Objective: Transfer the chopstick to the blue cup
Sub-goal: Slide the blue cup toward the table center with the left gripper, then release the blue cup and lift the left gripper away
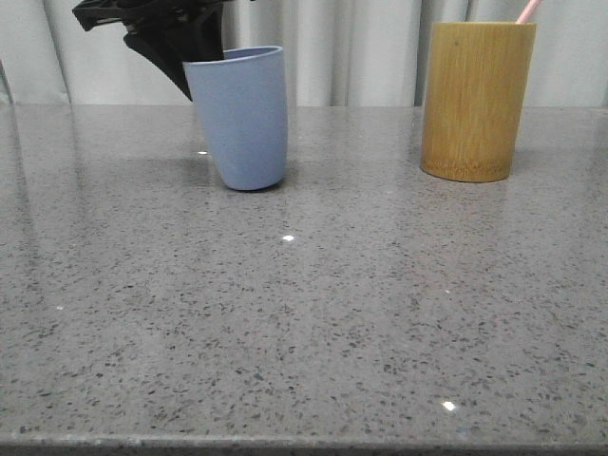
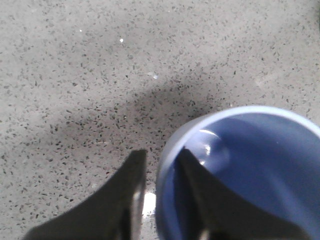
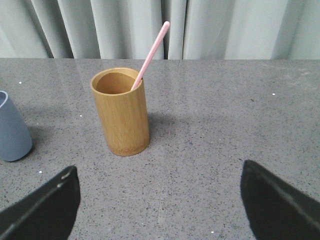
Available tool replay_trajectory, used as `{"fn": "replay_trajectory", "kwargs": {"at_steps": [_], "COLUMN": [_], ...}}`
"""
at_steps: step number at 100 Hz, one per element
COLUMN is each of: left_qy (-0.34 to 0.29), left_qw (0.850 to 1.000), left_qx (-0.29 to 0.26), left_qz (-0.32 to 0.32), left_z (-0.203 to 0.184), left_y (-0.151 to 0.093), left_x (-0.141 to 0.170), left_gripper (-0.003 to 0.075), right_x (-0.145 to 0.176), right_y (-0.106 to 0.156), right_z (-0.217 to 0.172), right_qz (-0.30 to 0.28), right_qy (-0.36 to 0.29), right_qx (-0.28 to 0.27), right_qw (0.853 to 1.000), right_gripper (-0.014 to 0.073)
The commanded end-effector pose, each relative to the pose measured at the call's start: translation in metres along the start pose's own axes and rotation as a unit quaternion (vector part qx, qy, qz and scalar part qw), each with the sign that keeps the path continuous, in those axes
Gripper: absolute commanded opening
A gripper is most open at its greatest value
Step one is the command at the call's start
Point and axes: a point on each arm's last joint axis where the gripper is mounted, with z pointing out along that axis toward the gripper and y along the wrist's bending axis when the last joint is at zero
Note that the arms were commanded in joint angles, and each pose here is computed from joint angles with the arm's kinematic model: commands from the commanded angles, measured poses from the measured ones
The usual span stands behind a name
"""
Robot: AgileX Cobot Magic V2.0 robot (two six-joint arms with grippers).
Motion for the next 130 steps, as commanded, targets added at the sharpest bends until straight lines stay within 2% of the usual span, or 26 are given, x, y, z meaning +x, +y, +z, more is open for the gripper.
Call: {"fn": "replay_trajectory", "kwargs": {"at_steps": [1, 11, 19, 53, 65, 85, 111, 130], "left_qy": [-0.053, -0.057, -0.066, -0.061, -0.095, -0.149, -0.189, -0.212], "left_qw": [0.998, 0.998, 0.998, 0.998, 0.995, 0.988, 0.980, 0.972], "left_qx": [0.018, 0.018, 0.020, 0.023, 0.021, -0.021, -0.061, -0.093], "left_qz": [0.002, 0.003, 0.006, 0.024, 0.035, 0.043, -0.001, -0.041], "left_z": [-0.028, -0.031, -0.037, -0.067, -0.085, -0.129, -0.167, -0.168], "left_y": [-0.011, -0.011, -0.013, -0.020, -0.021, -0.010, 0.027, 0.053], "left_x": [-0.009, -0.011, -0.015, -0.022, -0.024, -0.020, 0.011, 0.061], "left_gripper": [0.0325, 0.0454, 0.0498, 0.0498, 0.0498, 0.0495, 0.0494, 0.0494], "right_x": [-0.016, -0.016, -0.016, -0.016, -0.016, -0.016, -0.016, -0.016], "right_y": [0.001, 0.001, 0.001, 0.001, 0.001, 0.001, 0.001, 0.001], "right_z": [-0.002, -0.002, -0.002, -0.002, -0.002, -0.002, -0.001, -0.001], "right_qz": [-0.003, -0.003, -0.003, -0.003, -0.003, -0.003, -0.003, -0.003], "right_qy": [-0.045, -0.045, -0.045, -0.045, -0.045, -0.045, -0.045, -0.045], "right_qx": [0.000, 0.000, 0.000, 0.000, 0.000, 0.000, 0.000, 0.000], "right_qw": [0.999, 0.999, 0.999, 0.999, 0.999, 0.999, 0.999, 0.999], "right_gripper": [0.0643, 0.0643, 0.0643, 0.0643, 0.0643, 0.0643, 0.0643, 0.0643]}}
